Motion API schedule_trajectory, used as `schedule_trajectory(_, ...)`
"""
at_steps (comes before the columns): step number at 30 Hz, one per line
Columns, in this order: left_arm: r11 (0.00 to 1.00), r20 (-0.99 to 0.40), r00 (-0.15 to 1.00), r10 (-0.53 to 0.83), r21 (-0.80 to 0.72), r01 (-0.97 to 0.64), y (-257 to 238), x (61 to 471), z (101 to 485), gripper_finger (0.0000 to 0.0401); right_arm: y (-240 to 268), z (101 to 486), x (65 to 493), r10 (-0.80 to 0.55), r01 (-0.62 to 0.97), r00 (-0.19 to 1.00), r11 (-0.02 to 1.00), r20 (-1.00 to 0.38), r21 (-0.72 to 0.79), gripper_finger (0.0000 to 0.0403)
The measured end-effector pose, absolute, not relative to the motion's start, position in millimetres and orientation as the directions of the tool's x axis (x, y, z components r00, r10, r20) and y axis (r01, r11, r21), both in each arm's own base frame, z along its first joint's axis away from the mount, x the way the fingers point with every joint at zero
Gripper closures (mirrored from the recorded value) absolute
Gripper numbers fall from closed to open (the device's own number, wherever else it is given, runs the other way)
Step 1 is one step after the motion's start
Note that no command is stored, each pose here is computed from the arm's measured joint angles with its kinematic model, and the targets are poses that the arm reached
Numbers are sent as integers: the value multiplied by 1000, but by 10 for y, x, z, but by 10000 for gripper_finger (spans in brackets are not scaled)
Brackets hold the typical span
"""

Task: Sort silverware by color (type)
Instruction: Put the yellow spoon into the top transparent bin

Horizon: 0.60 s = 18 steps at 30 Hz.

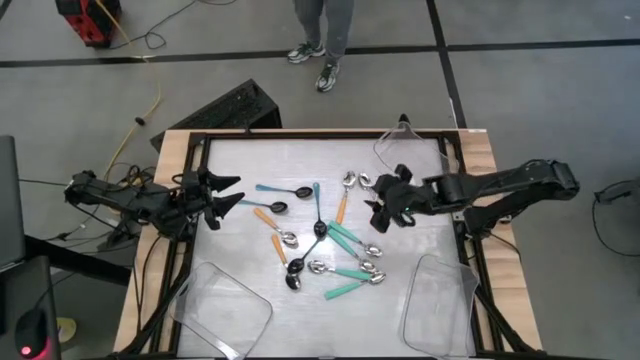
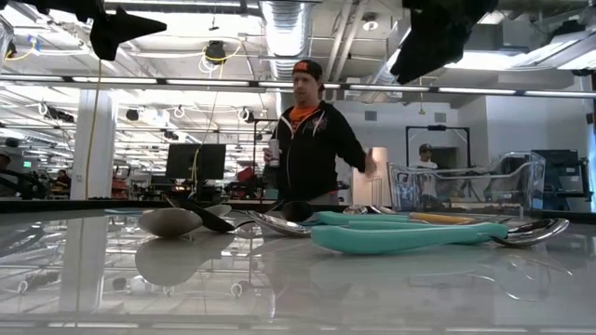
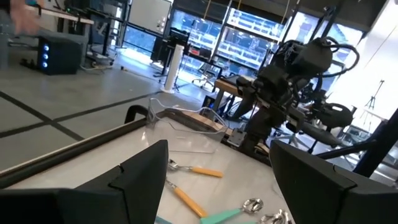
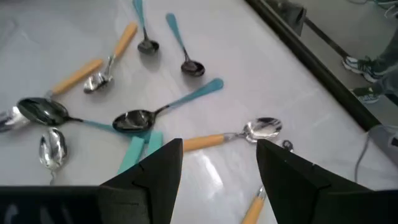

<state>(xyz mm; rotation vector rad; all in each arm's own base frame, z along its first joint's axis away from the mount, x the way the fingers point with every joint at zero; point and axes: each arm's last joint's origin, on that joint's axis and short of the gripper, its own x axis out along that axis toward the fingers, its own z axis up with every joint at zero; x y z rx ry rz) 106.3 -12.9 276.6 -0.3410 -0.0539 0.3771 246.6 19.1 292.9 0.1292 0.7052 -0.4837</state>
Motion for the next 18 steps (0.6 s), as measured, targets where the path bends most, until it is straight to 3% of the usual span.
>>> schedule_trajectory(12,872,-38,928,371,-327,-363,-128,1062,2736,136,305,2454,2746,-402,516,511,851,-760,-103,135)
schedule_trajectory(18,860,-52,919,392,-335,-386,-122,1059,2718,136,246,2266,2803,-423,637,417,767,-804,-74,132)
